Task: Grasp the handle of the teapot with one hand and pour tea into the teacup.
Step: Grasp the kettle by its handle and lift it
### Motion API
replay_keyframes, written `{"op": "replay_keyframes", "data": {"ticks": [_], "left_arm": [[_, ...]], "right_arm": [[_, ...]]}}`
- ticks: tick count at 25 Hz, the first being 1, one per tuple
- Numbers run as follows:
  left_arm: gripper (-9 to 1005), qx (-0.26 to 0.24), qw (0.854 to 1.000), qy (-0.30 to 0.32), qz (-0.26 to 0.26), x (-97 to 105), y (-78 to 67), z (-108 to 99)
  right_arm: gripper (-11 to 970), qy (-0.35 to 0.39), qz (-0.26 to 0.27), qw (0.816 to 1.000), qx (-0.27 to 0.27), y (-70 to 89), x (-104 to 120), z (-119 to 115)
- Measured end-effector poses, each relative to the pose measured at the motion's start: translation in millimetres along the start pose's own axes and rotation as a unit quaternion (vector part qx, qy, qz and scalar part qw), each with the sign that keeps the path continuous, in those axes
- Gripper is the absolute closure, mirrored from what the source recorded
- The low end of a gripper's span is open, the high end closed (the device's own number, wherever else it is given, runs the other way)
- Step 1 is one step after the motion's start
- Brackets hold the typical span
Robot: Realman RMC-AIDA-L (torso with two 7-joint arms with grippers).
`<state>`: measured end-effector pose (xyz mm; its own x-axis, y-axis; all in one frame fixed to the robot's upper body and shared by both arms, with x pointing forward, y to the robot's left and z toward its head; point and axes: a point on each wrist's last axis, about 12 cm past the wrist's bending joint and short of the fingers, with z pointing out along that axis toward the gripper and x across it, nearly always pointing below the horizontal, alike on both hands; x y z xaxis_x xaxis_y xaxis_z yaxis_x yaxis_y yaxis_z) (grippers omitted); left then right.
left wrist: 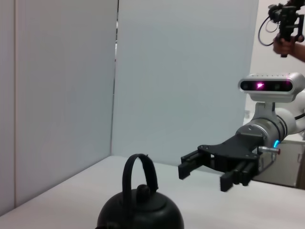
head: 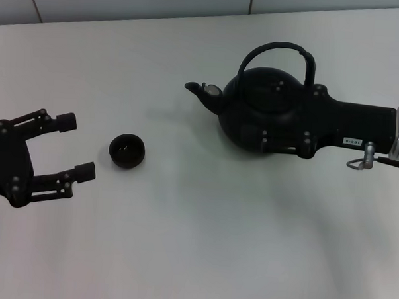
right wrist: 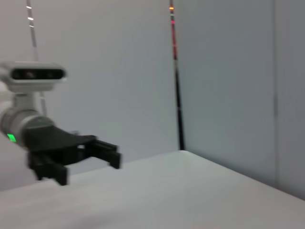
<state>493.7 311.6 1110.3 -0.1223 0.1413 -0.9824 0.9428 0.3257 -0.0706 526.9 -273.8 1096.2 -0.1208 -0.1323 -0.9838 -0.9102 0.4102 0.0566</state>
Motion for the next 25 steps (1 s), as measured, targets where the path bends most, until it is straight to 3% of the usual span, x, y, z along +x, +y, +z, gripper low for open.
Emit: {"op": "replay_keyframes", "data": {"ticks": [11,25], "left_arm": [[133,0.021,0.999,0.048,-0.007,8,1.1,8],[134,0.037,0.996,0.080,0.002,5,7.1,12]], "right_arm": [[228,-0.022,0.009,0.998,0.063,-3.5,14,-6],[245,-0.078,0.034,0.975,0.203,11.5,47,-61]]}}
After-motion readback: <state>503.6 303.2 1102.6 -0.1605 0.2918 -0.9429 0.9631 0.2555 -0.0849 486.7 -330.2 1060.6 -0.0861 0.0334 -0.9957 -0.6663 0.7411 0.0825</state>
